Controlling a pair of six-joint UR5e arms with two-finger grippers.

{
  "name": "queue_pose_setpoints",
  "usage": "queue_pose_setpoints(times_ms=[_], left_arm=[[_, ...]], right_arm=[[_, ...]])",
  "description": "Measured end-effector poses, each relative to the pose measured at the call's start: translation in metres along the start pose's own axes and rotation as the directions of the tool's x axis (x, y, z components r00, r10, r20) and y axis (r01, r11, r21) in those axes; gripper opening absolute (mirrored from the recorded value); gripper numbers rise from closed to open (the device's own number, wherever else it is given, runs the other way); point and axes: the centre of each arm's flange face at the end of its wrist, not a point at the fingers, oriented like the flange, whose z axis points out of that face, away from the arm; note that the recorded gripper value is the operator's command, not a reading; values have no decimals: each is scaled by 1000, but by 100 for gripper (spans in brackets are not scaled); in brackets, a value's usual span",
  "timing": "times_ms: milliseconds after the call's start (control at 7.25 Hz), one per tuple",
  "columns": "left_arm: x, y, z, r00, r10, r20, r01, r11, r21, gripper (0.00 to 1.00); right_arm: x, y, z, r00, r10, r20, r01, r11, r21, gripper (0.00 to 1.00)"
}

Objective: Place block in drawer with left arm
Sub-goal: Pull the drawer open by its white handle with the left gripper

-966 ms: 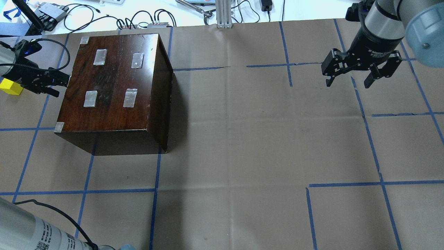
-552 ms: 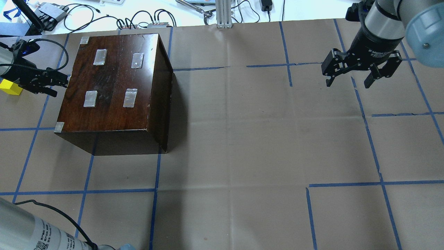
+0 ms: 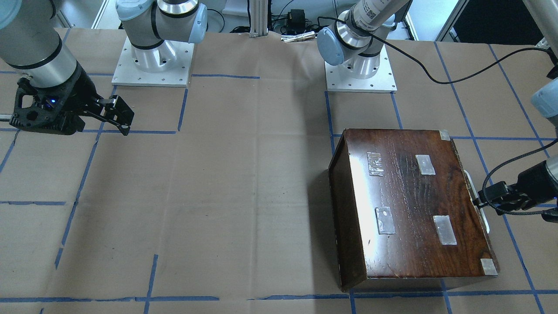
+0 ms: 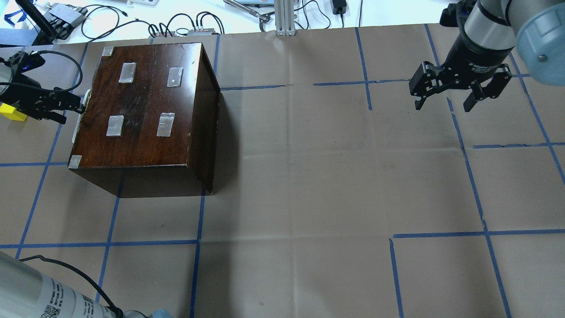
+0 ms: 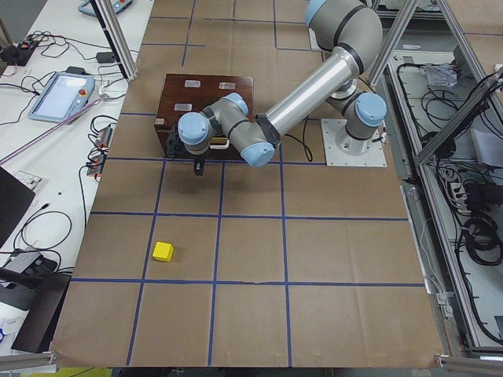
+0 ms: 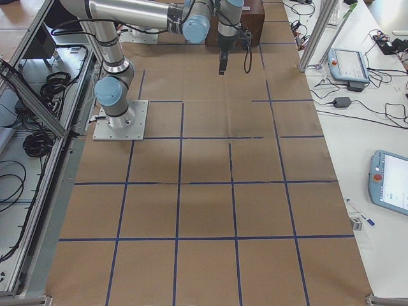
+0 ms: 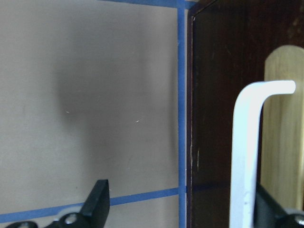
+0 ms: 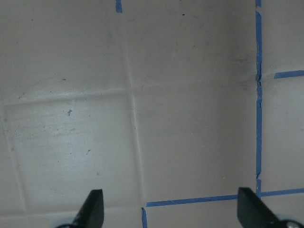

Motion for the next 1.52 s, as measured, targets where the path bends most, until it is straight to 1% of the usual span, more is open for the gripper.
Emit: queue_pose_setpoints(times_ms=[552, 966, 1517], left_arm=[[-22, 1, -12, 999, -14, 32, 13, 1000, 19, 99], [-33, 2, -16, 998, -24, 64, 23, 1000, 7, 99], [-39, -1, -26, 996, -25, 90, 24, 1000, 14, 99]], right_arm=[[0, 0, 1, 1000, 1, 0, -1, 1000, -2, 100], [0, 0, 0, 1000, 0, 0, 0, 1000, -2, 100], [0, 0, 1, 1000, 0, 0, 0, 1000, -2, 100]])
